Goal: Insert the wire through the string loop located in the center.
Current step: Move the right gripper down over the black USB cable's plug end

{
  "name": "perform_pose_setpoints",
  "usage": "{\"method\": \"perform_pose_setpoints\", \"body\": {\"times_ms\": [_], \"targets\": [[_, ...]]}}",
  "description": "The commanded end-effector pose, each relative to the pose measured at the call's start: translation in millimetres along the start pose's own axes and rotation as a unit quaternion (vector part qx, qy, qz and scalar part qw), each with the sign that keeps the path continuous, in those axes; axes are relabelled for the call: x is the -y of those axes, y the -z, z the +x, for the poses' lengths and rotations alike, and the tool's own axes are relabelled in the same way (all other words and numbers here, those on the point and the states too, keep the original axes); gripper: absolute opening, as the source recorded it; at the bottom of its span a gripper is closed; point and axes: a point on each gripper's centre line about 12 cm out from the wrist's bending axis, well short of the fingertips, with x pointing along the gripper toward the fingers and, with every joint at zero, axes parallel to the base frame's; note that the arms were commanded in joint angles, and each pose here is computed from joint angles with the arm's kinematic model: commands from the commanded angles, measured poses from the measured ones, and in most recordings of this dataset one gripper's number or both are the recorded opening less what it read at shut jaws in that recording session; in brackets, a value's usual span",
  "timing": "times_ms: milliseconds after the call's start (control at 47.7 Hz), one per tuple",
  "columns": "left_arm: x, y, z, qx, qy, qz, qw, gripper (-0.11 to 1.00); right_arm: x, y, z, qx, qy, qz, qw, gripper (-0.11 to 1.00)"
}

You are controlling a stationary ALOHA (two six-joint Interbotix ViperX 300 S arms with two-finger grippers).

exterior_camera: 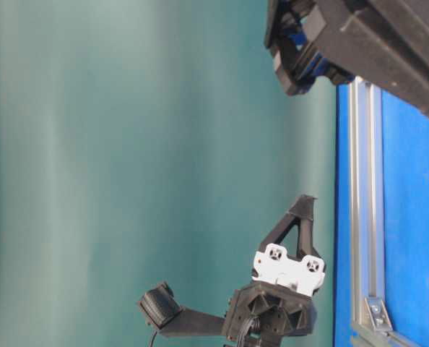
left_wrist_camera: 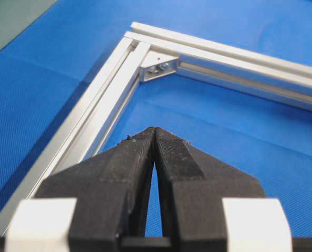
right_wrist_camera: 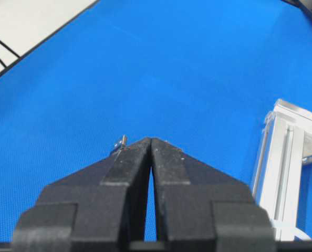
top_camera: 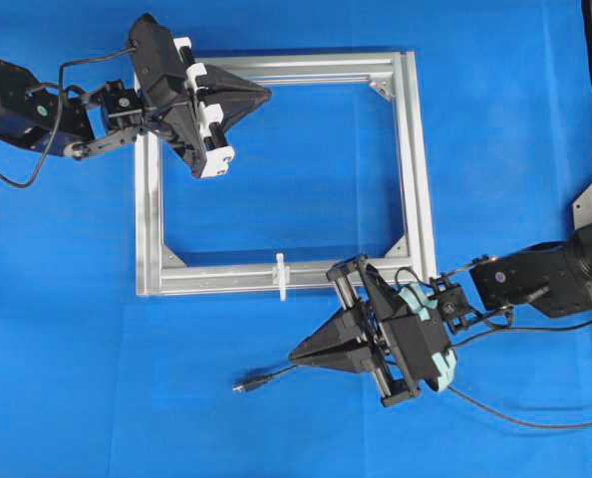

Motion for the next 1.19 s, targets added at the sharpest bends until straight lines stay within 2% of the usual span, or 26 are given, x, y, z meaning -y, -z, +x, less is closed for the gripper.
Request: {"method": "perform_pose_setpoints", "body": {"times_ms": [0,105,566,629,713,943,985,1069,1174], "targets": [[6.4,-22.0,-1.4,0.030,0.013,0.006,0.9994,0.00,-0.2,-25.7,-2.0,0.036,0.000,-0.007,0.9993,0.00],[6.4,-23.2,-2.7,0.032,0.014,0.006,0.9994,0.00,-0.4,-30.4,-2.9,0.033,-0.001,-0.009,0.9994,-0.05],[6.4,-19.7,-4.0,0.021,0.014,0.008,0.9996,0.00,-1.2,-27.7,-1.2,-0.008,-0.002,0.016,0.9998,-0.03],[6.4,-19.3,-3.9,0.020,0.014,0.007,0.9997,0.00,-3.4,-27.1,-0.6,-0.014,-0.004,0.016,0.9998,0.02],[6.4,-18.6,-4.1,0.015,0.014,0.006,0.9998,0.00,-7.9,-27.0,0.6,-0.018,-0.009,0.016,0.9997,0.18],[6.3,-16.3,-3.9,0.007,0.014,0.008,0.9998,0.00,-11.9,-26.6,2.6,-0.024,-0.012,0.025,0.9993,0.85],[6.4,-16.8,-3.6,0.007,0.014,0.008,0.9998,0.00,-11.8,-26.2,2.6,-0.025,-0.011,0.025,0.9993,0.86],[6.5,-17.3,-3.3,0.008,0.014,0.009,0.9998,0.00,-11.8,-24.5,2.7,-0.031,-0.011,0.026,0.9991,0.78],[6.5,-17.3,-3.3,0.008,0.014,0.010,0.9998,0.00,-11.5,-18.9,5.3,-0.045,-0.009,0.032,0.9984,0.79]]}}
